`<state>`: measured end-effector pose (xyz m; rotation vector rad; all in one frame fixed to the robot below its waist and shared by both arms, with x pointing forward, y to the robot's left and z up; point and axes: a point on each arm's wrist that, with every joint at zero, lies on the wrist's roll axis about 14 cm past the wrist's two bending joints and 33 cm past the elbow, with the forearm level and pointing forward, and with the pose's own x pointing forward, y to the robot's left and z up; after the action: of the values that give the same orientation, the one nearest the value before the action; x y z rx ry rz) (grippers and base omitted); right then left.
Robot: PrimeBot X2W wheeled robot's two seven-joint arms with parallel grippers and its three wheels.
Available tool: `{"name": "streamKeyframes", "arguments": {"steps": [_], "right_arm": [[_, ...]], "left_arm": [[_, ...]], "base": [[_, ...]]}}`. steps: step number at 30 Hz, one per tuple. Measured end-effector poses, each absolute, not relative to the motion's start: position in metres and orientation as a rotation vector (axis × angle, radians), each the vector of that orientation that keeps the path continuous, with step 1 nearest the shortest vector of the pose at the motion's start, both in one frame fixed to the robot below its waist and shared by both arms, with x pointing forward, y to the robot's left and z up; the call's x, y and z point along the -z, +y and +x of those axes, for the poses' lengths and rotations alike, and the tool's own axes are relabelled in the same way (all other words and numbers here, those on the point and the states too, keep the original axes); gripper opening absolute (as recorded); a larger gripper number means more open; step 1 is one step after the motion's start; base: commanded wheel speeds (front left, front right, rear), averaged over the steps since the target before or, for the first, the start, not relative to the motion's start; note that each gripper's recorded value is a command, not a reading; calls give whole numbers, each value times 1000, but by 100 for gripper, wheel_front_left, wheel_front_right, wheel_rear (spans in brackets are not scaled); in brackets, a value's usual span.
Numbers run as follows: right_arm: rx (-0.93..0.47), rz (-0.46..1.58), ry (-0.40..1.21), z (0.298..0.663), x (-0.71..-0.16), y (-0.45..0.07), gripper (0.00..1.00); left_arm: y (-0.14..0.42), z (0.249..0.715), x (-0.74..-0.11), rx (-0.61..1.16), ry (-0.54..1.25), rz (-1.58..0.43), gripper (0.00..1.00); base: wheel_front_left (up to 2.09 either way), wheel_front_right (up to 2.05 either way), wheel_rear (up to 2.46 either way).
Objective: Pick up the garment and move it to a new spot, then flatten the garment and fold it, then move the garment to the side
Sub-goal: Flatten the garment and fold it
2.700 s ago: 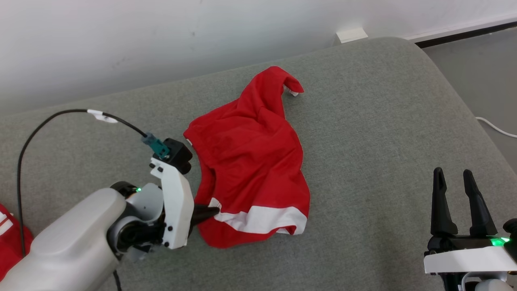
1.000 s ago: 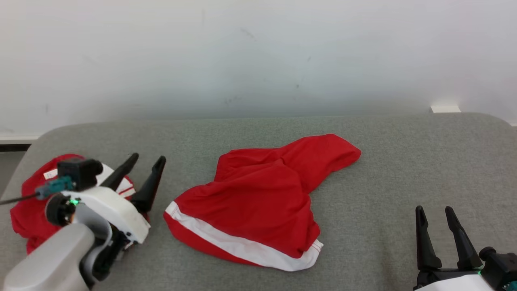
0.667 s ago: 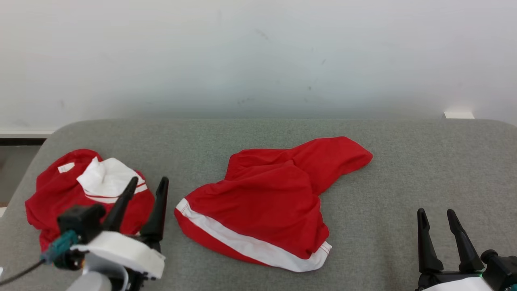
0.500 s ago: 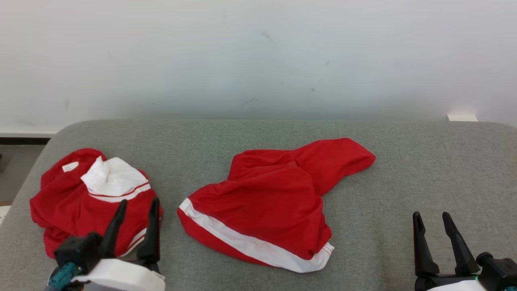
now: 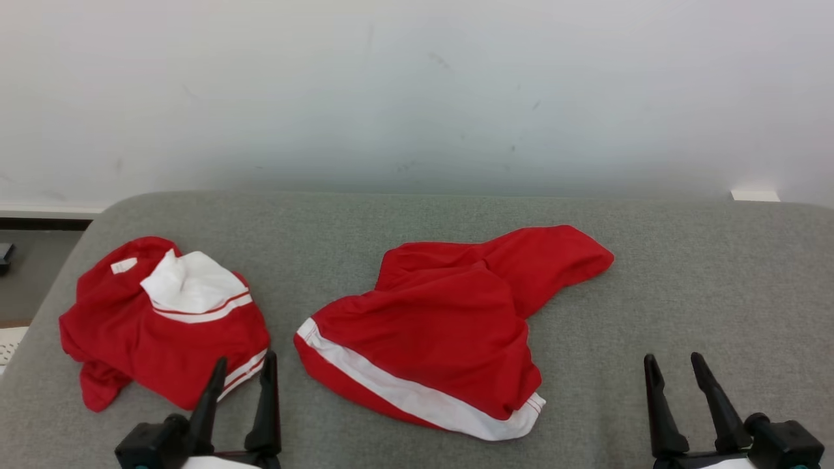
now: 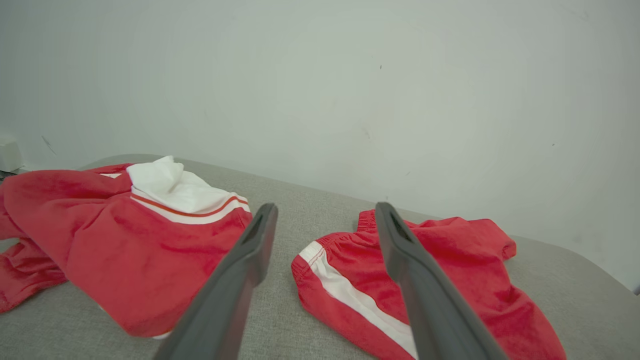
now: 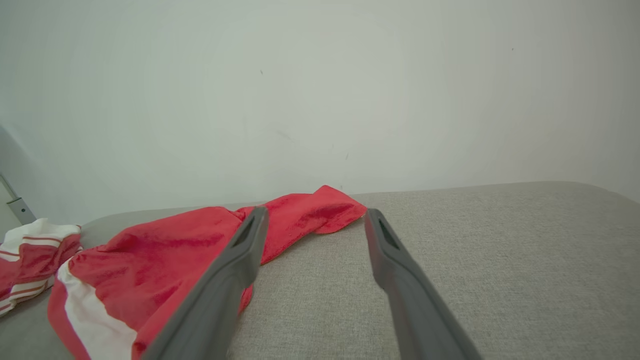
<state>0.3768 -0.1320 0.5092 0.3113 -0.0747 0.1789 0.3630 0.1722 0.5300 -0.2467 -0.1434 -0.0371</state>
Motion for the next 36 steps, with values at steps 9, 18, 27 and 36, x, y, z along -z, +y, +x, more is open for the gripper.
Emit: {"name": "streamKeyframes", "arguments": {"steps": [9, 18, 27, 36], "right_arm": [[-426, 248, 237, 371, -455, -73, 100], [-615, 124, 495, 376, -414, -37, 100], [-715, 65, 634, 376, -386, -14, 100], [-745, 74, 601, 373, -393, -10, 0]], "left_arm": [[185, 358, -530, 13, -159, -235, 100], [210, 354, -524, -62, -149, -226, 100], [230, 346, -517, -126, -130, -229, 100], [230, 345, -517, -132, -132, -239, 100]], "base": [[0, 0, 0], [0, 0, 0], [0, 0, 0], [0, 0, 0]]}}
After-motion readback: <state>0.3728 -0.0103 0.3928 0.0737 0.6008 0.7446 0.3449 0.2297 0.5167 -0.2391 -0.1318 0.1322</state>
